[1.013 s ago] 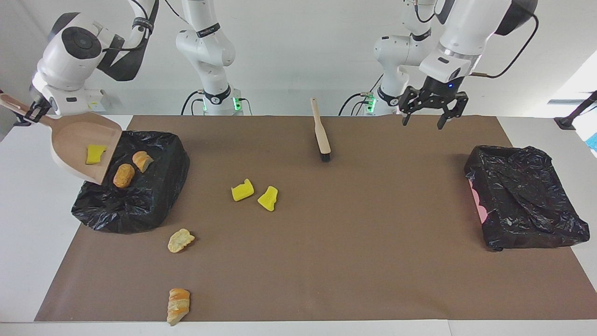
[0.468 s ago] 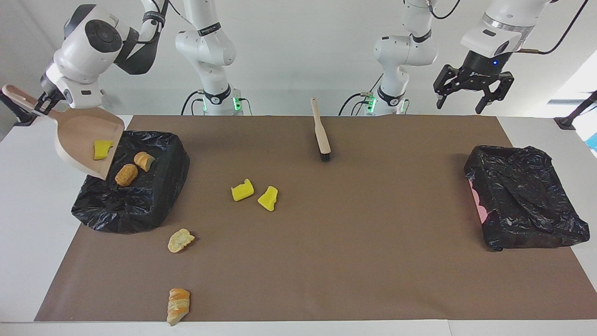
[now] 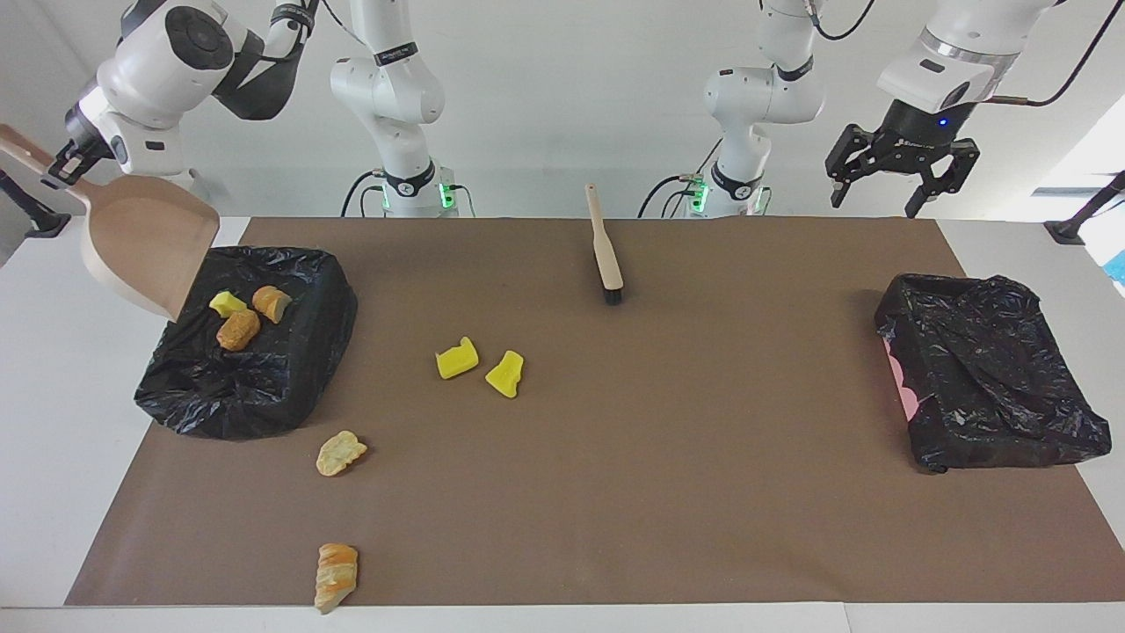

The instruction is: Sweep and dump trash in bin

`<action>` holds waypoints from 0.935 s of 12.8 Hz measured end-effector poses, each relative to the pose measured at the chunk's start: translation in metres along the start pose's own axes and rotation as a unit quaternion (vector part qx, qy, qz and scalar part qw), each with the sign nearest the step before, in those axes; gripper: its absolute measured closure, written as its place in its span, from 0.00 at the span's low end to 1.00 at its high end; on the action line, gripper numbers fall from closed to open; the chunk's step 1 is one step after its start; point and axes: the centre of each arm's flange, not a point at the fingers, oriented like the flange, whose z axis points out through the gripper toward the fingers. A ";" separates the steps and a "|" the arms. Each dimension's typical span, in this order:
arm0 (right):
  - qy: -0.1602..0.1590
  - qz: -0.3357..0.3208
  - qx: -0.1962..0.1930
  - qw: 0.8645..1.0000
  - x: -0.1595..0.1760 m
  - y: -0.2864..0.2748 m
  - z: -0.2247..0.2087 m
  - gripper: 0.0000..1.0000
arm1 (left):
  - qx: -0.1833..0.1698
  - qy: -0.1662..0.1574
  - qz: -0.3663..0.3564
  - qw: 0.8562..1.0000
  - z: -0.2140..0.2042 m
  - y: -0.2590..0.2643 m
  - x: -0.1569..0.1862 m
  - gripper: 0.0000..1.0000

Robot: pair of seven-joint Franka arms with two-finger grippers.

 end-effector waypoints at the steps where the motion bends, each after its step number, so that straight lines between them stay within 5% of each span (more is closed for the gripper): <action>1: 0.025 0.001 0.004 1.000 0.011 0.001 -0.007 0.69 | 0.000 -0.001 0.000 1.000 0.000 0.000 -0.001 0.00; 7: 0.188 0.021 0.030 0.981 0.062 0.001 -0.032 0.69 | 0.000 -0.012 -0.001 1.000 -0.002 0.000 -0.006 0.00; 12: 0.274 0.064 0.070 0.957 0.130 0.017 -0.048 0.69 | 0.000 -0.015 -0.005 1.000 -0.002 -0.004 -0.007 0.00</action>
